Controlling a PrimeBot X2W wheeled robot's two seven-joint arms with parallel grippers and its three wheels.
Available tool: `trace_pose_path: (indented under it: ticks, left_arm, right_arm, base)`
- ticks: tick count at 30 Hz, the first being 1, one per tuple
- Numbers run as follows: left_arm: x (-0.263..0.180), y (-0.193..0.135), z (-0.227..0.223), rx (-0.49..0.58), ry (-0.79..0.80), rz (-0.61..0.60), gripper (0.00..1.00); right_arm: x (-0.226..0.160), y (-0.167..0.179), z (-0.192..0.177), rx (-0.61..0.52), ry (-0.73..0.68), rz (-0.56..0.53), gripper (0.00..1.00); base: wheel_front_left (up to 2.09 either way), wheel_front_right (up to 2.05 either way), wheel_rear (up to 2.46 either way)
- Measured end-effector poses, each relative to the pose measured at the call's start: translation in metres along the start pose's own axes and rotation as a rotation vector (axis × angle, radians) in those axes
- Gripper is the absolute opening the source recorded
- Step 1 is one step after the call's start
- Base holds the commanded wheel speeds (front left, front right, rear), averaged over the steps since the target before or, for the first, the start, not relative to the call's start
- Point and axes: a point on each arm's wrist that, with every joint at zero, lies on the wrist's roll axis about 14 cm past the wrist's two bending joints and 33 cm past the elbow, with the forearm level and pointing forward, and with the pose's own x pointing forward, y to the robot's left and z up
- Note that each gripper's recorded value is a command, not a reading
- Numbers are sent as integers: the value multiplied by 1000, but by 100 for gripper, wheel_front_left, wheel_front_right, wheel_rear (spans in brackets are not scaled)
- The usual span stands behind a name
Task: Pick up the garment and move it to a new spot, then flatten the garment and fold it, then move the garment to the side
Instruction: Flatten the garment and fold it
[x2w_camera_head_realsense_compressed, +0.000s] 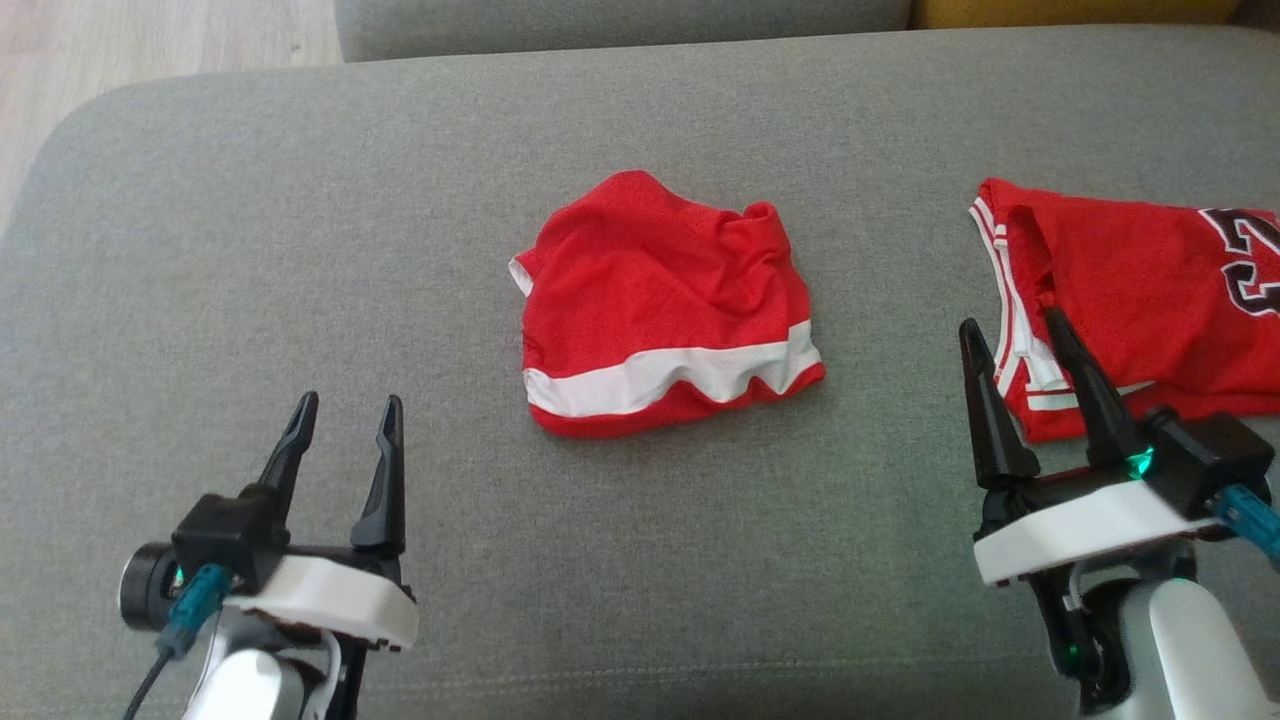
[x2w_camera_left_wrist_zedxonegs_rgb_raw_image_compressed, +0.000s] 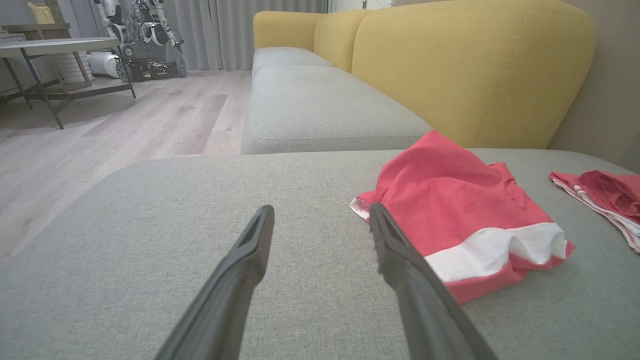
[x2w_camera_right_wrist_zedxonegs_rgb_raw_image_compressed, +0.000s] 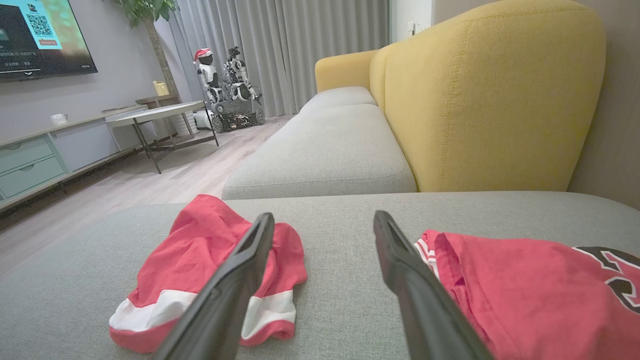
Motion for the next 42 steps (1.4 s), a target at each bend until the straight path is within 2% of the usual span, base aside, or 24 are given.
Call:
trace_pose_path:
  ticks: [9, 17, 22, 27, 29, 30, 31, 33, 42]
  left_arm:
    - [2, -6, -4, -2, 16, -19, 100]
    - [42, -54, -3, -27, 41, -201, 100]
    - [60, -72, -38, -78, 180, -252, 100]
    - [51, -74, -97, -111, 399, -247, 100]
    - [49, -76, -107, -127, 432, -249, 100]
    - [49, -76, -110, -132, 441, -250, 93]
    - [50, -77, -112, -132, 448, -253, 48]
    - [53, -77, -111, -134, 439, -258, 0]
    - [62, -69, -108, -129, 397, -234, 0]
  right_arm:
    - [1, 0, -2, 2, 5, -1, 100]
    - [10, -3, -12, 8, 34, -4, 100]
    - [15, -6, -19, 10, 52, -10, 100]
    - [12, -15, -32, 13, 89, -38, 100]
    - [12, -17, -34, 13, 94, -43, 100]
    - [12, -17, -34, 13, 96, -45, 100]
    - [13, -18, -35, 13, 98, -46, 100]
    - [15, -18, -36, 13, 100, -45, 100]
    - [26, -8, -63, 5, 197, 5, 100]
  base:
    - [0, 0, 0]
    - [0, 0, 0]
    - [0, 0, 0]
    - [0, 0, 0]
    - [0, 0, 0]
    - [0, 0, 0]
    - [0, 0, 0]
    - [0, 0, 0]
    - [0, 0, 0]
